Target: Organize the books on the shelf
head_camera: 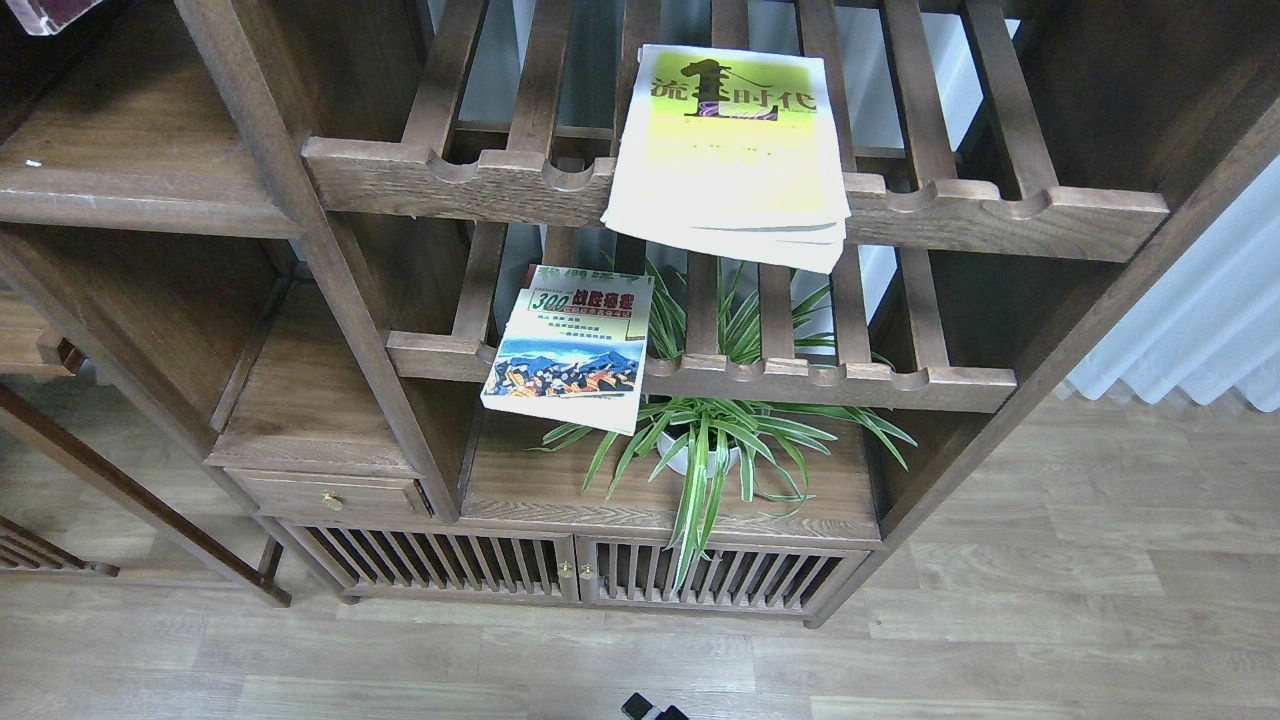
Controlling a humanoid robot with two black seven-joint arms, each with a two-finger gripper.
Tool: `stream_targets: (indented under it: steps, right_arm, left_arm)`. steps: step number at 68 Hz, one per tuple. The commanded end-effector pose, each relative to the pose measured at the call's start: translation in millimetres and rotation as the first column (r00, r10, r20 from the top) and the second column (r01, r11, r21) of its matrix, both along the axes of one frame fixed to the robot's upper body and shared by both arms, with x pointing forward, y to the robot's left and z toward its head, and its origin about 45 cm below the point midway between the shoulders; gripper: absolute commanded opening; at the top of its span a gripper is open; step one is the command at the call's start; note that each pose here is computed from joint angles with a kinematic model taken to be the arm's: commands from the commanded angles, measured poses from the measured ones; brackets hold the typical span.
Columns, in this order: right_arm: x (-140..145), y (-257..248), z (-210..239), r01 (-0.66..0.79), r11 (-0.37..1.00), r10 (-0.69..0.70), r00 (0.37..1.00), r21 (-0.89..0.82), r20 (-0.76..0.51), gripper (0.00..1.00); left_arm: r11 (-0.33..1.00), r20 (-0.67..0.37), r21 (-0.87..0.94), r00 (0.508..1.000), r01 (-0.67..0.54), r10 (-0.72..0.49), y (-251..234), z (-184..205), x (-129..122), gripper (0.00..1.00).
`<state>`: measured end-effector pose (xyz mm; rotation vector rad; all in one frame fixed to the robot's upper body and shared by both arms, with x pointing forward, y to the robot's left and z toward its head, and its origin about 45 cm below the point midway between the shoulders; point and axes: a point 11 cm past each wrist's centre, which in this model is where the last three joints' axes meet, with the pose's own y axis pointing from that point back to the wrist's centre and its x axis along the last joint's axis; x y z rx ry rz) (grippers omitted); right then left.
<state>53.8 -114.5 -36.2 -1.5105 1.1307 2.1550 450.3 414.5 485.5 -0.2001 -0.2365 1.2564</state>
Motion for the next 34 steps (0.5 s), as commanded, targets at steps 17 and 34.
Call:
stream_targets:
  steps: [17, 34]
  right_arm:
    - [9, 9, 12, 0.008, 0.999, -0.009, 1.000, 0.044, 0.029, 1.00]
    - [9, 9, 12, 0.016, 0.999, -0.017, 0.999, 0.041, 0.029, 1.00]
  left_arm:
    - [1.000, -0.029, 0.003, 1.000, 0.001, -0.001, -8, -26, 11, 0.06]
    - [1.000, -0.066, -0.015, 0.998, -0.007, 0.006, -7, -42, 18, 0.07]
